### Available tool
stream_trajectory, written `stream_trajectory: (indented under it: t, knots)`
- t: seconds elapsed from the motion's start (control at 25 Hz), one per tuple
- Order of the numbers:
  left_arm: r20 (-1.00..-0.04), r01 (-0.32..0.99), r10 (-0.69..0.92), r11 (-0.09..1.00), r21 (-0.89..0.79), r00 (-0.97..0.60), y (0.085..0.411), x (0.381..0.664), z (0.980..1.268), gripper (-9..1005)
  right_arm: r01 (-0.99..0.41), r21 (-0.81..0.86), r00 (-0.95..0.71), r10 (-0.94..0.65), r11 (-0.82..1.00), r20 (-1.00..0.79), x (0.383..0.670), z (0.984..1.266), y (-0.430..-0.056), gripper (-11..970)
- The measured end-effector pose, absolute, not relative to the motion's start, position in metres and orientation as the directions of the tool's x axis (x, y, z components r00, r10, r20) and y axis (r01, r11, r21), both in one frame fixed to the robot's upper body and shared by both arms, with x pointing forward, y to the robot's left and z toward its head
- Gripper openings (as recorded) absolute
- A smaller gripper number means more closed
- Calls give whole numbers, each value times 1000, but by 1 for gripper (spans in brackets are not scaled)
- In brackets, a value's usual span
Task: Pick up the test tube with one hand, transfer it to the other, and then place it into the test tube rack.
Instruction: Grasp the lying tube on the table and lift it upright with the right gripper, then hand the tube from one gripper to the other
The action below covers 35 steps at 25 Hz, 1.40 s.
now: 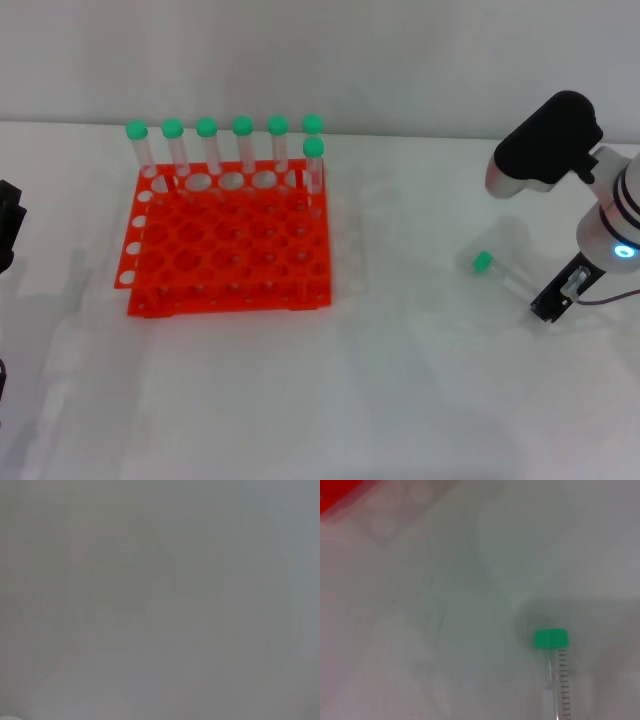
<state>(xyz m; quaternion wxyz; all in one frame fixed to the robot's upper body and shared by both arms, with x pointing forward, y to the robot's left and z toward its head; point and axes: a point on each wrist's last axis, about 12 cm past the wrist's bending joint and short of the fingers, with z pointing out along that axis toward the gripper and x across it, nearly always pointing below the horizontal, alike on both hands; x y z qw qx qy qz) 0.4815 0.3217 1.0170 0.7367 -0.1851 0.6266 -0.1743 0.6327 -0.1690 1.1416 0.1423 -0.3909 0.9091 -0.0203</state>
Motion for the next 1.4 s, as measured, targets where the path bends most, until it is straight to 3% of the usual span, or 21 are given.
stream_trajectory:
  t: [0.24,0.52,0.68,0.92,1.2,1.4]
  knots:
    - [-857,34,-488,871,-490,163,321,481,1018,870,-674,-128,-659,-671,727,-339,633,1158,-189,194]
    - [-873,185,-462,882,-434,154,305,485,1027,870,-652,-5,-559,-484,759,-674,617,1183,-251,193]
    - [-881,287,-449,873,-395,151,293,488,1034,870,-627,59,-454,-302,777,-838,600,1165,-297,193]
    - [-892,417,-430,842,-342,136,278,489,1040,870,-655,111,-268,-93,748,-959,569,1120,-322,193]
    - [-927,635,-370,732,-247,65,243,502,1049,869,-651,-38,-52,-95,758,-994,541,1059,-310,194]
    - [-942,753,-333,629,-194,36,218,508,1055,869,-674,-40,-7,-61,738,-998,532,1047,-291,194]
